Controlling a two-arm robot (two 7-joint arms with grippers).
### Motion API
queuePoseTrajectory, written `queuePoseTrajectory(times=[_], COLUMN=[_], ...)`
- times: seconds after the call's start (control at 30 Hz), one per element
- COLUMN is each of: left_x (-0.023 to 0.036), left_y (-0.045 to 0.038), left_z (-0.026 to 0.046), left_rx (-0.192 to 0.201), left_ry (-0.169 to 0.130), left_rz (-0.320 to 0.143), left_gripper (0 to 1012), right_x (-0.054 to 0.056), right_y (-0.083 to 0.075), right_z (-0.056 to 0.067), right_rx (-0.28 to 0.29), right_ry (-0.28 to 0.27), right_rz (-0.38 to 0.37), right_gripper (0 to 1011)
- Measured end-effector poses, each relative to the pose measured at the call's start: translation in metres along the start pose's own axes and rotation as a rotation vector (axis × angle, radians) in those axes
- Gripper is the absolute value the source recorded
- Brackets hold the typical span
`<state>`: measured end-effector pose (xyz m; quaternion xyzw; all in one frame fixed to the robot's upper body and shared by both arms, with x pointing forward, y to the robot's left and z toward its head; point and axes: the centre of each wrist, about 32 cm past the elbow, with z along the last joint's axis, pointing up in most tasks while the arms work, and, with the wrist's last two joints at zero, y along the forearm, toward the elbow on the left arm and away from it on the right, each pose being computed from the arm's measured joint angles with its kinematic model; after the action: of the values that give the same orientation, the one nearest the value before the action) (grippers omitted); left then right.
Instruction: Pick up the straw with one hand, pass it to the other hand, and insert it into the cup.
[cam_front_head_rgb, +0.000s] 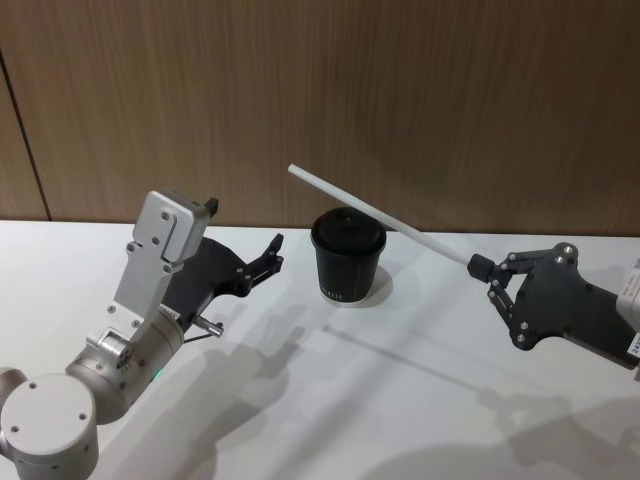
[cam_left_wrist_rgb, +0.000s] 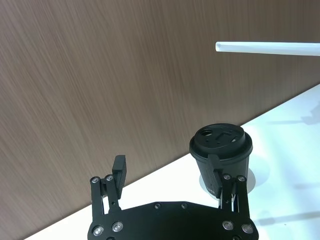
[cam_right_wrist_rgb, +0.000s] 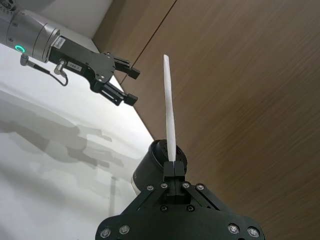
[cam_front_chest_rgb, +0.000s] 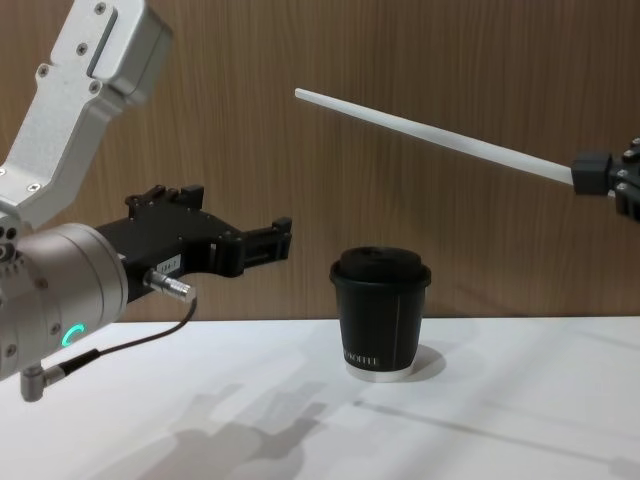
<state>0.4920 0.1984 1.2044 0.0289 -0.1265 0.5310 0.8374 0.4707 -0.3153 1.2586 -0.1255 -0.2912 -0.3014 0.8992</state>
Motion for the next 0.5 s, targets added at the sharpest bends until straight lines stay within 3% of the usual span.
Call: queuePoseTrajectory(times=[0.5], left_x=[0.0000], left_y=[0.0000], left_z=[0.0000], left_rx=[0.000], left_ry=[0.000], left_rz=[0.000], left_gripper=[1003], right_x=[-0.0001], right_y=[0.0003], right_z=[0.0001], right_rx=[0.001], right_ry=[0.001], right_rz=[0.001], right_gripper=[0])
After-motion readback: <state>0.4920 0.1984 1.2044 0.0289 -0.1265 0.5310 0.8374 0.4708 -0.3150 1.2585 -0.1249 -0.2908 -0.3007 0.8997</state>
